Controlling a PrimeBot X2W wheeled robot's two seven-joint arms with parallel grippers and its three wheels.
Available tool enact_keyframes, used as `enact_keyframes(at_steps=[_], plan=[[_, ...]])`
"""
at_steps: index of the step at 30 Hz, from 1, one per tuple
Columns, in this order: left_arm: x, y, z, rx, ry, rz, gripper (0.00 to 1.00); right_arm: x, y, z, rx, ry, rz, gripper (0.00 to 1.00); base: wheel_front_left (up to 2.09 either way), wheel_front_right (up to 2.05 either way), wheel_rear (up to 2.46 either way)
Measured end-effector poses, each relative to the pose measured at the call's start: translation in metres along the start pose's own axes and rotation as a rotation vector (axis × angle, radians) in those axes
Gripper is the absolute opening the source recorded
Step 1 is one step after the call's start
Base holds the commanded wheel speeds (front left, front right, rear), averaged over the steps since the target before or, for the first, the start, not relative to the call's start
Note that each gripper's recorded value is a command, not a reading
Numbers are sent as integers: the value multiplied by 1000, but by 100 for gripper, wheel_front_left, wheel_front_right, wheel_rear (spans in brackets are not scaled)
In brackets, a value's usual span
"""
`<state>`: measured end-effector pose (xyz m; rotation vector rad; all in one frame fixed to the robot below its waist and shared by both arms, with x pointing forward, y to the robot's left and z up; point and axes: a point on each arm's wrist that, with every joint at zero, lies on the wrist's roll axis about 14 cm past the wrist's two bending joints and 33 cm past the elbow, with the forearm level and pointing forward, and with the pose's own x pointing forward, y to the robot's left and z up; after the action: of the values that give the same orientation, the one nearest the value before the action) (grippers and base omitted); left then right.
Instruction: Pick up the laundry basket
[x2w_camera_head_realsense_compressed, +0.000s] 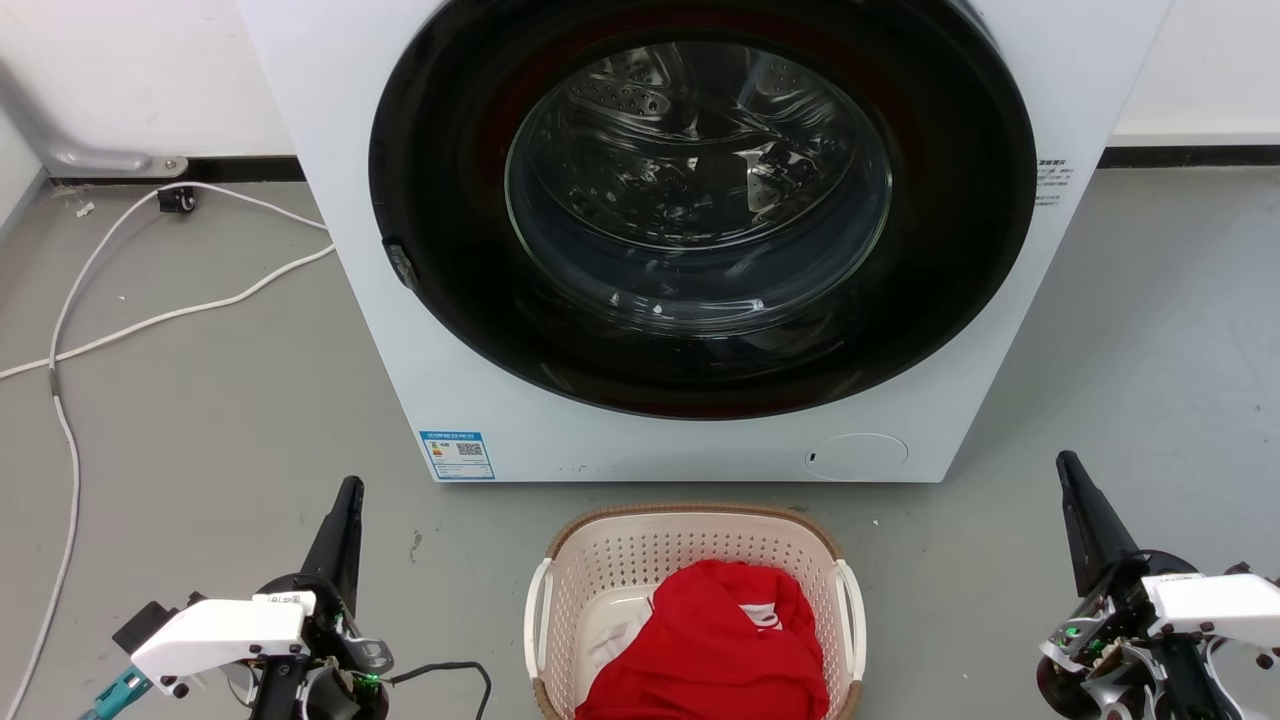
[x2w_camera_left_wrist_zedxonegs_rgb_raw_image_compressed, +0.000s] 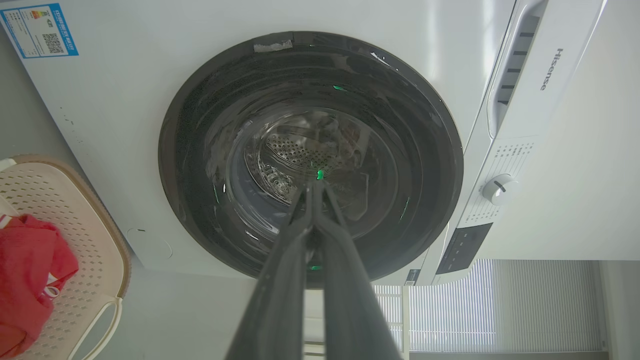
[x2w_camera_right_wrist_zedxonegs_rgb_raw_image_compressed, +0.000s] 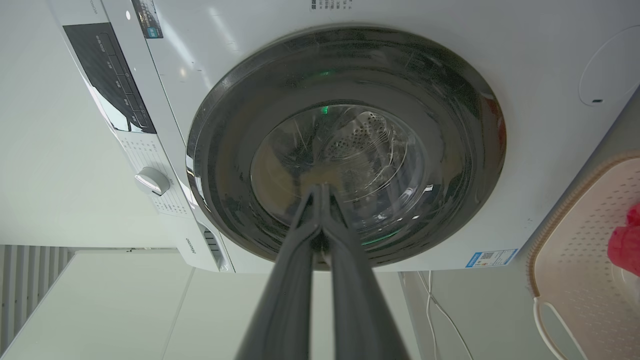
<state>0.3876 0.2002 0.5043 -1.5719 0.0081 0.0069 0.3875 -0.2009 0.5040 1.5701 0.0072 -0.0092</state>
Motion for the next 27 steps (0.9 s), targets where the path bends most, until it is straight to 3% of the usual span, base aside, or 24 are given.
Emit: enact_keyframes(at_steps=[7, 8, 12, 19, 27], plan=[[0, 0, 0, 0, 0, 0, 0, 0, 0, 0, 0, 0, 0, 0, 0, 0, 0], [-1, 2, 0, -1, 0, 6, 100, -1, -2, 0, 1, 0, -6, 100, 0, 0, 0], [-8, 18, -3, -8, 0, 54, 100, -9, -19, 0, 5, -8, -55, 100, 0, 0, 0], [-6, 14, -9, 15, 1, 40, 100, -8, -16, -3, -34, -16, -48, 100, 0, 0, 0], [-2, 2, -16, 145, 7, 6, 100, -5, -8, -5, -141, -21, -25, 100, 0, 0, 0]])
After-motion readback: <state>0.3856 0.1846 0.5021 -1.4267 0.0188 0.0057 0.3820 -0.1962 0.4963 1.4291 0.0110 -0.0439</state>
